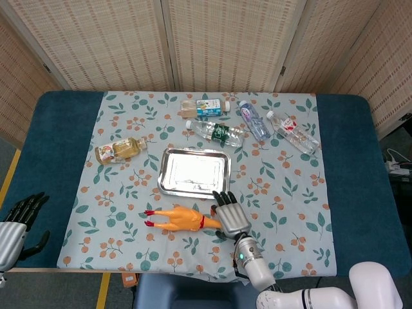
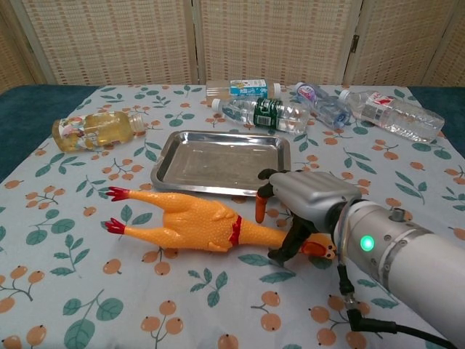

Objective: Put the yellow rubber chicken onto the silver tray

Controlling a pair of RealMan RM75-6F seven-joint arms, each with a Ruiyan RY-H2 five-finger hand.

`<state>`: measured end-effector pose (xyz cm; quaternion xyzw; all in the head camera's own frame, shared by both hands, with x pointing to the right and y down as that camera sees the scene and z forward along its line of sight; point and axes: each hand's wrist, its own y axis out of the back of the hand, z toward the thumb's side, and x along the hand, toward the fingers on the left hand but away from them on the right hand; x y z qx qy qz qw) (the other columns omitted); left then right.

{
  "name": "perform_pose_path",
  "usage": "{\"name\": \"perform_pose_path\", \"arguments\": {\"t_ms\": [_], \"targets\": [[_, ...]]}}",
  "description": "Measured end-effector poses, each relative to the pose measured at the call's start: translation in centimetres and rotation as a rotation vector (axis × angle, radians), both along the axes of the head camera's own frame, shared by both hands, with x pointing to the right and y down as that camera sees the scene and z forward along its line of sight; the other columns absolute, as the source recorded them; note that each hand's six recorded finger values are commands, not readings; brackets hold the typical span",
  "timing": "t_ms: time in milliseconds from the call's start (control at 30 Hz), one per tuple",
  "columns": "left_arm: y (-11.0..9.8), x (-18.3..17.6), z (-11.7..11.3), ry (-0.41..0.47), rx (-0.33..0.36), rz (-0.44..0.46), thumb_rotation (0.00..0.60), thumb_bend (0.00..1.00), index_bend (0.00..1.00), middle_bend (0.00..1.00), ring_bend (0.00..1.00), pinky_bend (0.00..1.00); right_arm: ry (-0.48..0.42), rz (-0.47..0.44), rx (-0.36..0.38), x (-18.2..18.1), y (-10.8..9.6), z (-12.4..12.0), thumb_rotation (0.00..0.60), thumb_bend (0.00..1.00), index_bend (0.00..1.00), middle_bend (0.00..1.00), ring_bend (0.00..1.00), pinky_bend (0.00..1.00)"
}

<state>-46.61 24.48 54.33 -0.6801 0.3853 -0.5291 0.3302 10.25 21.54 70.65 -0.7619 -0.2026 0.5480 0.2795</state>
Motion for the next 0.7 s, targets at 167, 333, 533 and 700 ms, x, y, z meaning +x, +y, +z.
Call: {"name": "perform_pose_path", "arguments": {"t_ms": [167,333,533,700], "targets": [[-0.03,-0.01,0.06,-0.002,-0.001,-0.001,0.600,0.45,0.00,0.00,0.00,0.09,0.020,-0.013,0.008,-0.02,0.17,0.29,0.600,0.20,0.57,0.06,0.00,0.12],[0.08,0.11,0.04,-0.007,0.000,0.000,0.600,0.45,0.00,0.00,0.00,0.09,0.047,-0.034,-0.001,0.22,0.51,0.71,0.600,0.21,0.64,0.12,0.02,0.20],[-0.06,-0.03,0.17,-0.013,-0.001,-0.008,0.600,0.45,0.00,0.00,0.00,0.09,0.058,-0.032,0.012,0.45,0.34,0.72,0.600,0.26,0.77,0.31,0.34,0.65],[-0.03,-0.03,0.18,-0.015,0.000,-0.008,0.600,0.45,0.00,0.00,0.00,0.09,0.001,-0.006,0.046,0.15,-0.28,-0.17,0.600,0.32,0.84,0.48,0.56,0.86]]}}
